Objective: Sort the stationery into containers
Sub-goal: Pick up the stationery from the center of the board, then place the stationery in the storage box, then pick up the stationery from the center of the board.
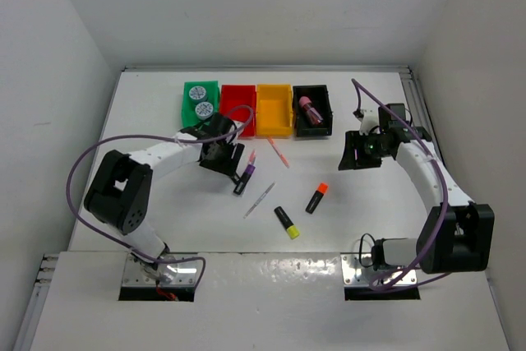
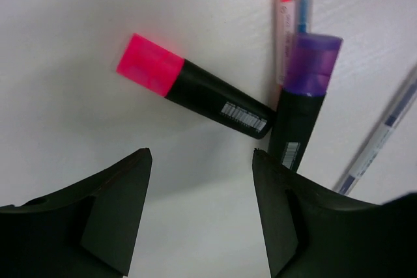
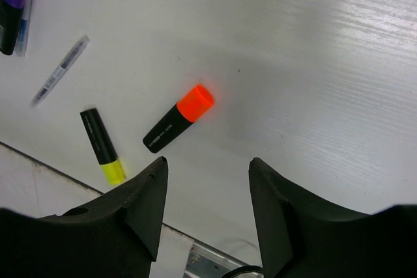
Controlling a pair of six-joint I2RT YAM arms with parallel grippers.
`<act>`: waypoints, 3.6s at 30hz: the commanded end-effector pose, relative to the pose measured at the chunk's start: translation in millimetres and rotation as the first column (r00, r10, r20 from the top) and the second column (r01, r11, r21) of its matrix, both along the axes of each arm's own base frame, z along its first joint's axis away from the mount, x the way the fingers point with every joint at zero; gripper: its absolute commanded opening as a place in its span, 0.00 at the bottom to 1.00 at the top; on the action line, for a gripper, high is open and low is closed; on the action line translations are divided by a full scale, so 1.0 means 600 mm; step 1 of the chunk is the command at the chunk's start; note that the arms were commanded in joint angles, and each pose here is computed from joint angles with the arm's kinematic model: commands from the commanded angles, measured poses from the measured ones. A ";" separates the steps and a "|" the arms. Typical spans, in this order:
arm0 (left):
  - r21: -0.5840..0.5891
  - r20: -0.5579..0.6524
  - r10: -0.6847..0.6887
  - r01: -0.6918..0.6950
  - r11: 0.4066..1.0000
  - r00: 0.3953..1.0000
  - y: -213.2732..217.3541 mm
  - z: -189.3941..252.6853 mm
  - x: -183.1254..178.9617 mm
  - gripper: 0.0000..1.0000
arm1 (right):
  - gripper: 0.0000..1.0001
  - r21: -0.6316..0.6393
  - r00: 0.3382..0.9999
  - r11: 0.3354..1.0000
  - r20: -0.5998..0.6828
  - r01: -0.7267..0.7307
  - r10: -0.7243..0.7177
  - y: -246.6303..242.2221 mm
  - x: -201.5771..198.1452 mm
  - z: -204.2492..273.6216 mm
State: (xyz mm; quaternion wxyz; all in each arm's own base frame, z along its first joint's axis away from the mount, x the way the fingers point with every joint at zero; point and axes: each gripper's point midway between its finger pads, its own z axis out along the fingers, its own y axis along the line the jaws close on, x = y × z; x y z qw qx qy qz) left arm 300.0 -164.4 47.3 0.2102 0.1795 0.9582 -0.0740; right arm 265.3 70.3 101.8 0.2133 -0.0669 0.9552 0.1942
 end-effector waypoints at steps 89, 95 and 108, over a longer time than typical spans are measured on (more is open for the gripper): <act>-0.035 0.157 -0.029 0.035 0.999 0.987 -0.070 0.111 0.068 0.64 | 0.69 0.048 0.905 0.930 -0.253 0.364 -0.341 0.027 -0.076 -0.073; -0.004 0.063 -0.136 0.137 0.991 0.989 -0.115 0.050 -0.013 0.60 | 0.69 -0.013 0.897 0.937 -0.285 0.349 -0.338 0.053 -0.089 -0.087; 0.104 0.041 -0.121 0.116 0.988 0.992 -0.101 0.003 -0.005 0.59 | 0.68 -0.145 0.881 0.942 -0.335 0.301 -0.333 0.107 -0.064 -0.132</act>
